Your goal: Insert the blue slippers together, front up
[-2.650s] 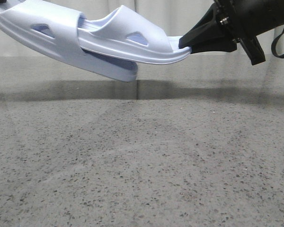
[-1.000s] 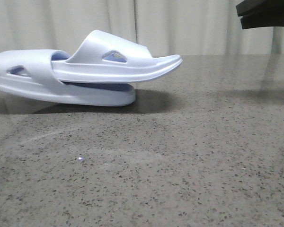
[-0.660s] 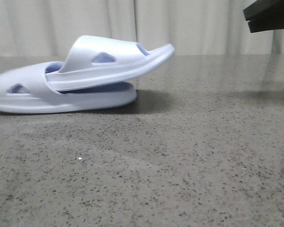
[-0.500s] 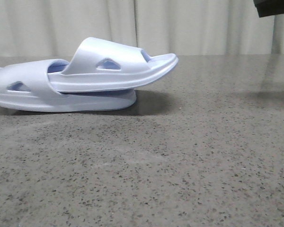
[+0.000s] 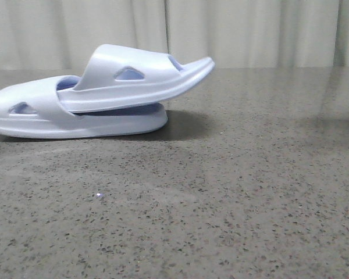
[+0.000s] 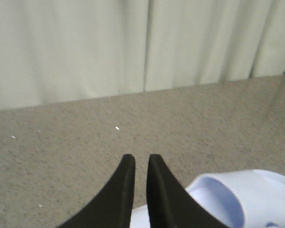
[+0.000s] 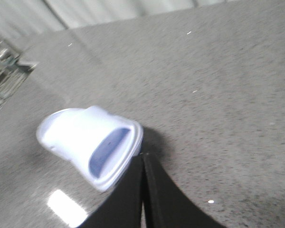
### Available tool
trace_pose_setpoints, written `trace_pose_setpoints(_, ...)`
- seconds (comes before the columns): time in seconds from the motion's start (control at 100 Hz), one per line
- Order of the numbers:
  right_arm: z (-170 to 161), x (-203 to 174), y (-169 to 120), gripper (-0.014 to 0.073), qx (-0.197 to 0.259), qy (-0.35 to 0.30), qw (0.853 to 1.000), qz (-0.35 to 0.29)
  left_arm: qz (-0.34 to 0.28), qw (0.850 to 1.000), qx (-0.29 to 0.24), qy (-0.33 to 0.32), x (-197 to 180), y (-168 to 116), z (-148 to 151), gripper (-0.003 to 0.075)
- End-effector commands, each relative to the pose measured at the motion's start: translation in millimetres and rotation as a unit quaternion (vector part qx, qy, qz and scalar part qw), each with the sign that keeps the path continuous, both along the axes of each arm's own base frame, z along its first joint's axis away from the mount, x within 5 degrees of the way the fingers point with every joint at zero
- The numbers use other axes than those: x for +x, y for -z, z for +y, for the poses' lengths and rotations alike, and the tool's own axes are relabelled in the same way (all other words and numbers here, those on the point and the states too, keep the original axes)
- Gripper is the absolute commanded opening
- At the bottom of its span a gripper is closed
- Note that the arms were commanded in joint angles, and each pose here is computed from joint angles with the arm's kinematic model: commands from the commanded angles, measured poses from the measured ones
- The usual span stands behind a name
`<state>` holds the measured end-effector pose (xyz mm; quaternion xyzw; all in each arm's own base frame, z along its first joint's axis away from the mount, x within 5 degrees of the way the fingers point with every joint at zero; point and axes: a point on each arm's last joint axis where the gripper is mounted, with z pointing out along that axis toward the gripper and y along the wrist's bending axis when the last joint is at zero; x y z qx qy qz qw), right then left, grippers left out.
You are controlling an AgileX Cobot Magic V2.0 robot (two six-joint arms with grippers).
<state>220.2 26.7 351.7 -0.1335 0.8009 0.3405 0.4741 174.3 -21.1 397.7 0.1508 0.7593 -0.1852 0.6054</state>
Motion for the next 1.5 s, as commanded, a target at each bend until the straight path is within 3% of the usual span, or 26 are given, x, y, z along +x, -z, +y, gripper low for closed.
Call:
trace_pose_setpoints(0.0, 4.6, -15.0, -11.6, -0.0087, 0.021, 0.046, 0.998, -0.046, -0.066, 0.997, -0.019, -0.043, -12.3, -15.6, -0.4, 0.0015)
trace_pose_setpoints(0.26, 20.8, -51.9, 13.6, -0.0087, 0.005, 0.137, 0.987, -0.089, -0.102, 0.993, 0.044, -0.044, -32.8, 17.5, -15.0, 0.0015)
trace_pose_setpoints(0.47, 24.5, -78.8, 60.2, -0.0087, -0.032, 0.157, 0.984, -0.080, -0.060, 0.996, 0.042, -0.042, -45.5, 76.4, -21.5, 0.0015)
trace_pose_setpoints(0.66, 16.6, -102.9, 92.2, -0.0087, -0.044, 0.179, 0.979, -0.083, -0.040, 0.998, 0.019, -0.052, -60.5, 111.7, -20.4, 0.0015)
trace_pose_setpoints(0.85, 12.1, -110.1, 105.4, -0.0089, -0.050, 0.190, 0.977, -0.081, -0.034, 0.997, 0.004, -0.064, -62.7, 118.4, -18.7, 0.0015)
trace_pose_setpoints(1.49, 14.1, -111.0, 106.1, -0.0089, -0.048, 0.179, 0.980, -0.077, -0.033, 0.998, 0.003, -0.061, -62.9, 117.9, -19.3, 0.0015)
